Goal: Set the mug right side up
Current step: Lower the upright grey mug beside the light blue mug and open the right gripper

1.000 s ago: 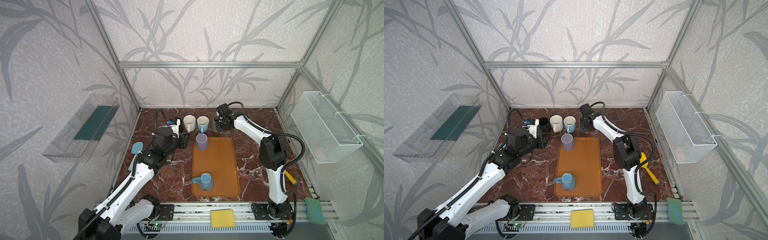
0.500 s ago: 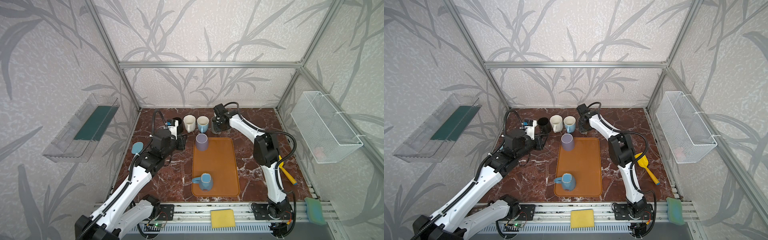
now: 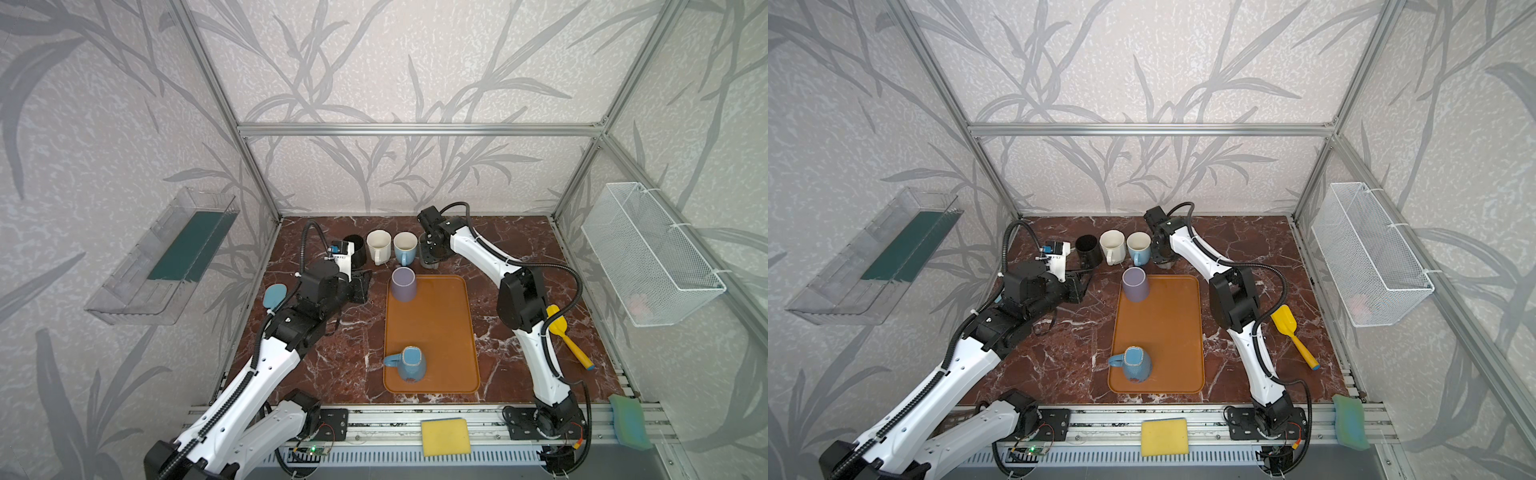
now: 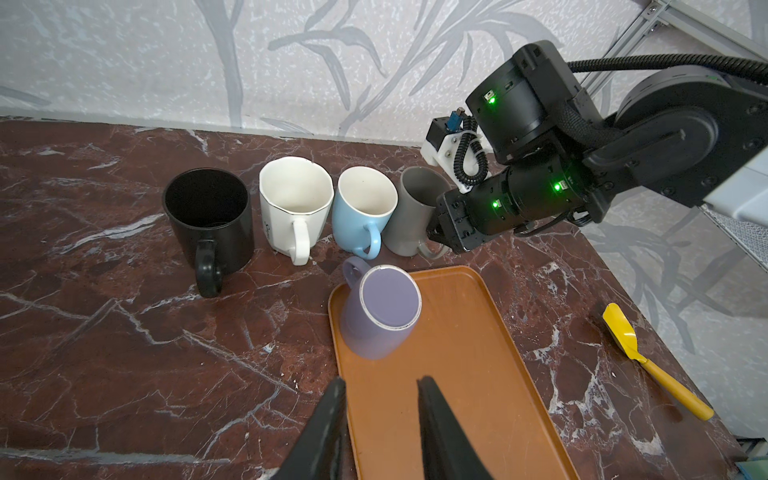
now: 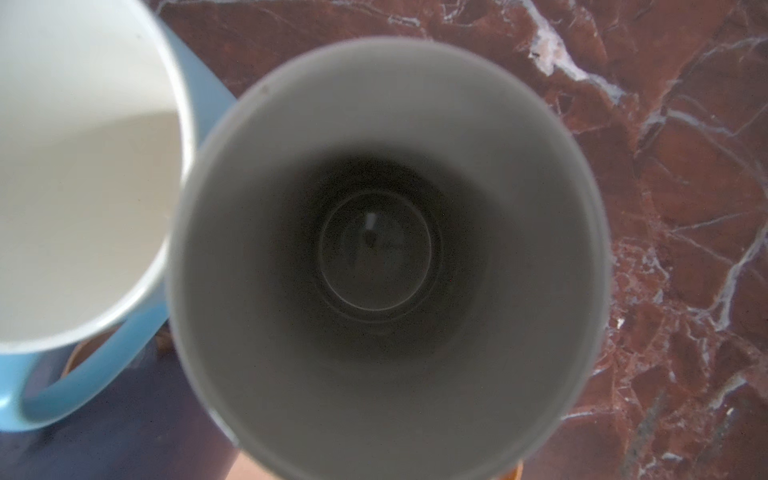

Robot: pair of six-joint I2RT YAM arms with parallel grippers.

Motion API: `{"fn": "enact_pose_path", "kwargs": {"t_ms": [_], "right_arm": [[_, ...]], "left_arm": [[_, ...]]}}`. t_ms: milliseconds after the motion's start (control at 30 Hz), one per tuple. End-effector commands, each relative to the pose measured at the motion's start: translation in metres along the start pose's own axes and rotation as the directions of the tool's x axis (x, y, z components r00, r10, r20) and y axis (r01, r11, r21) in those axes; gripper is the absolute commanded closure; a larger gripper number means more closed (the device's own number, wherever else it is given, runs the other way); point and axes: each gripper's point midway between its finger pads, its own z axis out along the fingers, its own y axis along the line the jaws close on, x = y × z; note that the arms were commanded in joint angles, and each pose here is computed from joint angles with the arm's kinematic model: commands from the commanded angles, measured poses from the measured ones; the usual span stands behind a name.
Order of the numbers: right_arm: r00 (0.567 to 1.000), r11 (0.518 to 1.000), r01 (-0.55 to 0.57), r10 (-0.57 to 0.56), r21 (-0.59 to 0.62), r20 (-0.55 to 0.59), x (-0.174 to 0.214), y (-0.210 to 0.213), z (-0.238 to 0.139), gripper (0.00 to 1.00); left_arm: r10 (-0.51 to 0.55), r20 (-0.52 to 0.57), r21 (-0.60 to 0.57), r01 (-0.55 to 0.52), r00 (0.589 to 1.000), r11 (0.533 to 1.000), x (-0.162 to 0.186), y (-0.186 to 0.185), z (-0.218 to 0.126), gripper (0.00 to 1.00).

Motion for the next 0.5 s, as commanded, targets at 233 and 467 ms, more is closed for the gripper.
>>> {"fn": "enact_pose_path", "kwargs": {"t_ms": [233, 467], "right_arm": [[0.998, 1.0, -0.021, 0.022, -0.015, 0.059, -0.016, 0.003, -0.017, 0.63], [0.997, 0.999, -0.034, 0.036, -0.032, 0.063, -0.014, 0.002, -0.025, 0.62]], "left_arm": [[0.011, 0.0, -0.005, -0.011, 1.0, 1.0, 0.0, 0.0, -0.006, 0.68], [0.012, -0.007, -0.01, -0.012, 1.0, 1.0, 0.002, 0.001, -0.005, 0.68]]}}
